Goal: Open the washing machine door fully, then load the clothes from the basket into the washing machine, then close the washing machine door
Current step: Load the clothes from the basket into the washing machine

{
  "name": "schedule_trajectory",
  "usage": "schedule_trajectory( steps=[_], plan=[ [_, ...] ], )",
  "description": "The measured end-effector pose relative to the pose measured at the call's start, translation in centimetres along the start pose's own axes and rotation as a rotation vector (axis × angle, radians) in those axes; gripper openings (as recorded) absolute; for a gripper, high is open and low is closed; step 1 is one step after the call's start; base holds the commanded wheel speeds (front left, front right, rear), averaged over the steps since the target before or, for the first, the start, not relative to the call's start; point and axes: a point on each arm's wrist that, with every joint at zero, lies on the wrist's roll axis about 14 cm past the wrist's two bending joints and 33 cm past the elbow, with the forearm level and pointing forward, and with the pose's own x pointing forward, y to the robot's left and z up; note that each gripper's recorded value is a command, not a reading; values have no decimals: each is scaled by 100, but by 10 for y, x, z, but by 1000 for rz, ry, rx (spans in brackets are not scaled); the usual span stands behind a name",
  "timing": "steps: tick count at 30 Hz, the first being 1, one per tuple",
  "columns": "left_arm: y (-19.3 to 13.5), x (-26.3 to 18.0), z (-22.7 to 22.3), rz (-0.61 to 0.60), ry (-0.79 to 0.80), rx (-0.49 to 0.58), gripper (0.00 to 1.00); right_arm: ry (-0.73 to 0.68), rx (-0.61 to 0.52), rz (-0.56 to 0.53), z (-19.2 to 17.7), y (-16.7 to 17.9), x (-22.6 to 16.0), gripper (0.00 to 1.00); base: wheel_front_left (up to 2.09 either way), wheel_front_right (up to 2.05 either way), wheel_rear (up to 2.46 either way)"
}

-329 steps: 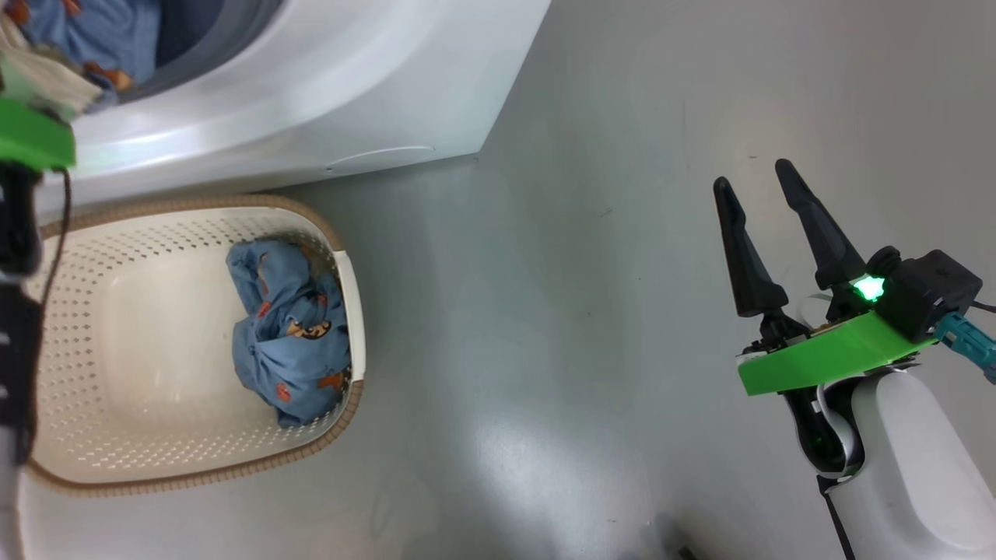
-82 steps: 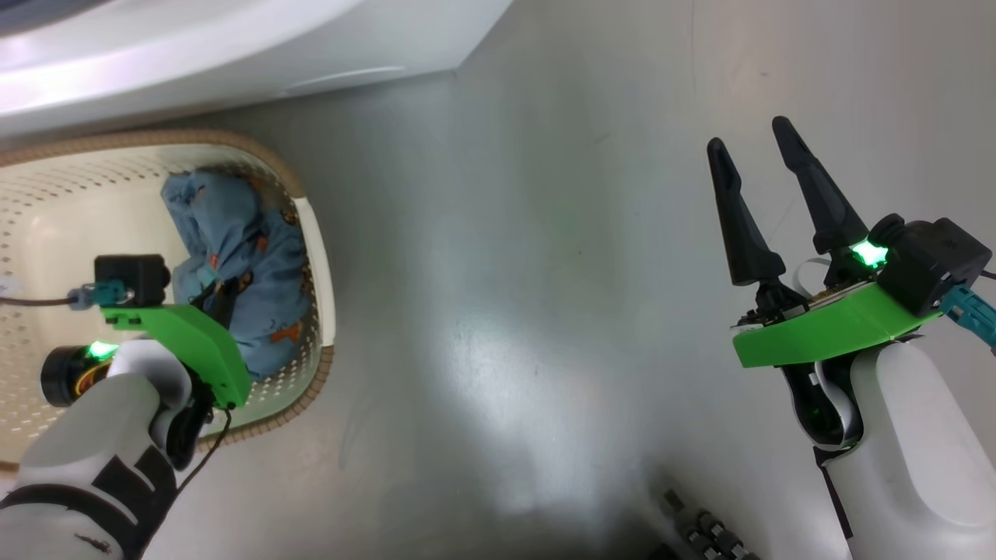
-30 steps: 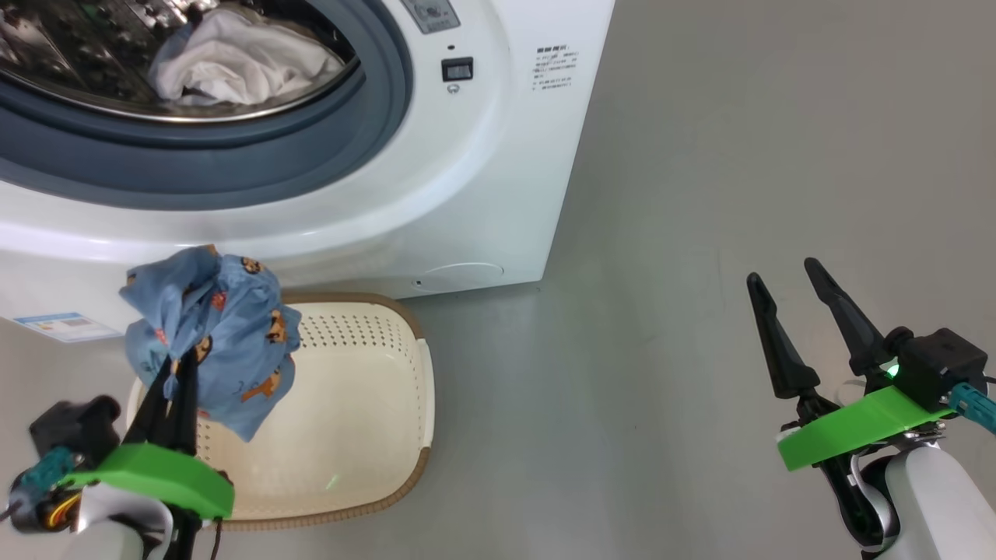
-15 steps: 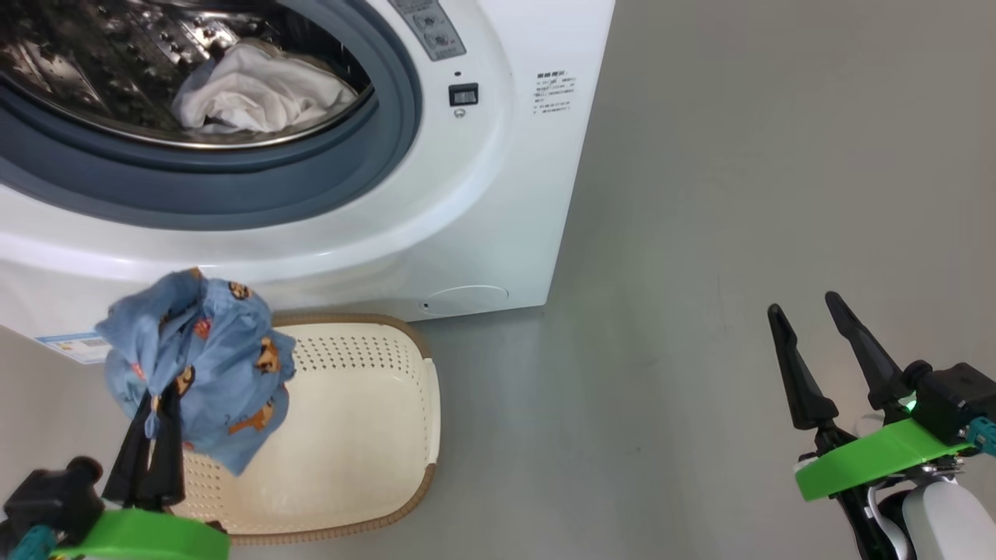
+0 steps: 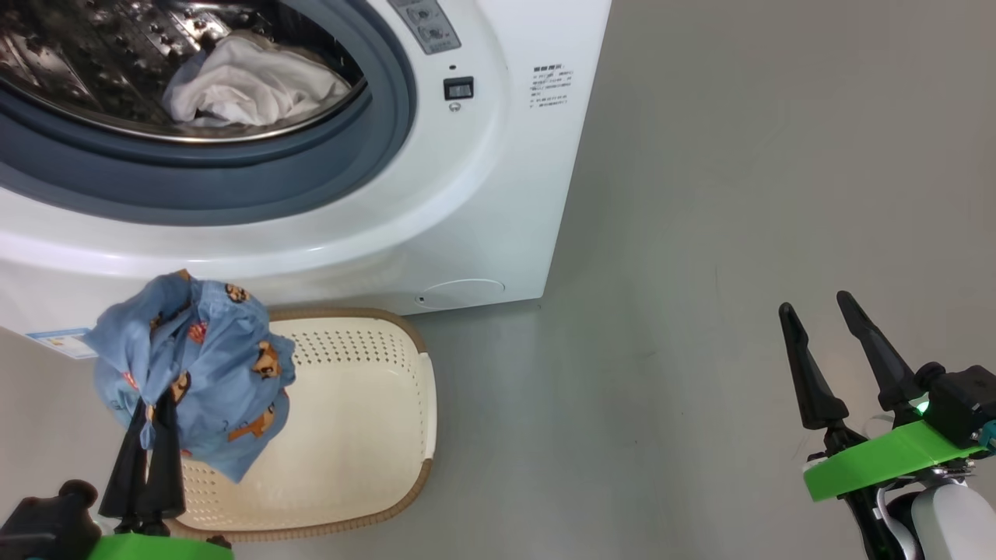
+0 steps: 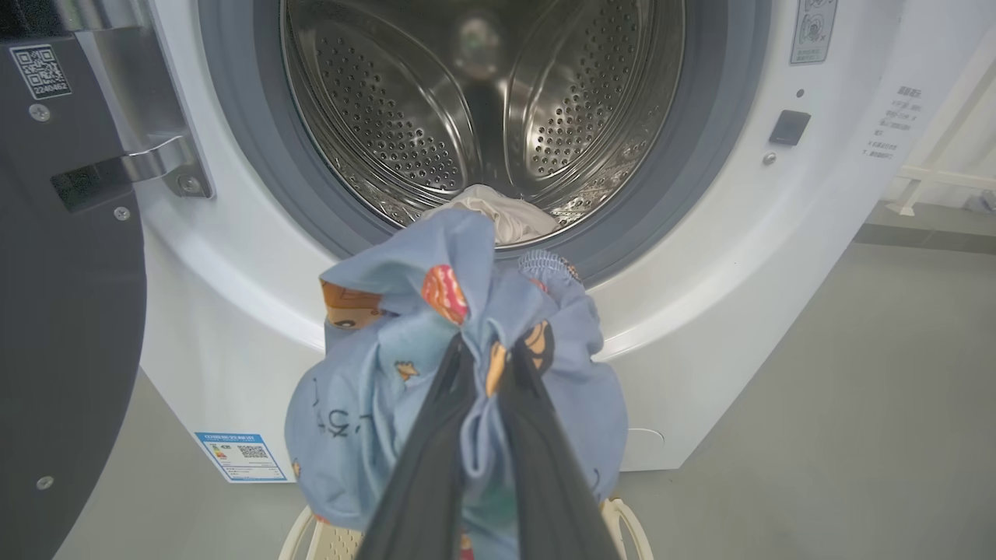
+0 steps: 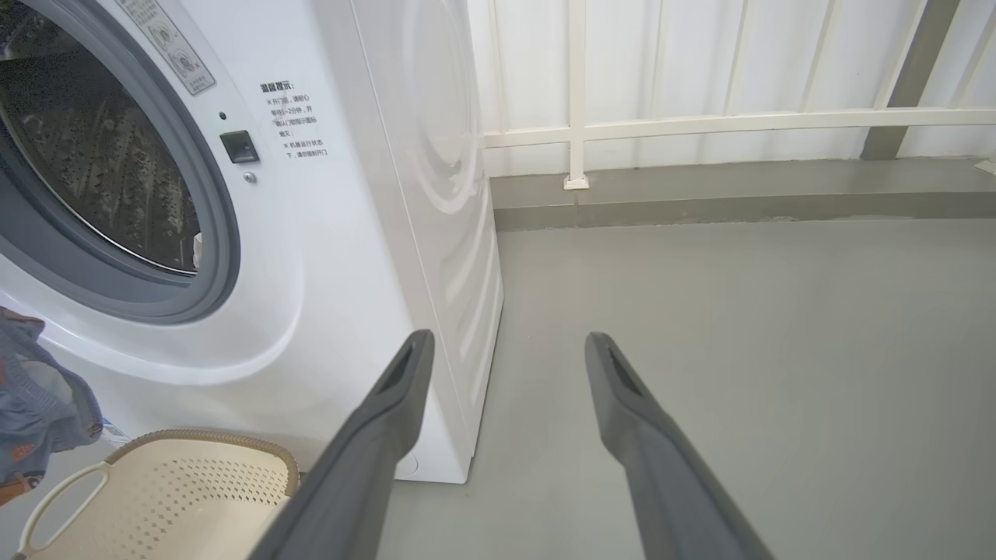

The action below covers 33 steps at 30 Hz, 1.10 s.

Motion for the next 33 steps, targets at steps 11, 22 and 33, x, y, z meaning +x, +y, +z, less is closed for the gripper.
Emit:
schedule_trajectory(
  steps=[11, 22, 33],
  plan=[
    [-6, 28, 14, -20, -62, -15, 0, 30, 24, -4, -15, 4, 5, 100, 0, 0, 0],
    [-16, 101, 44, -88, -176, 12, 0, 36, 51, 11, -25, 14, 24, 100, 0, 0, 0],
    [-25, 197, 55, -108, -201, -12, 0, 60, 58, 6, -36, 15, 34, 100, 0, 0, 0]
  ],
)
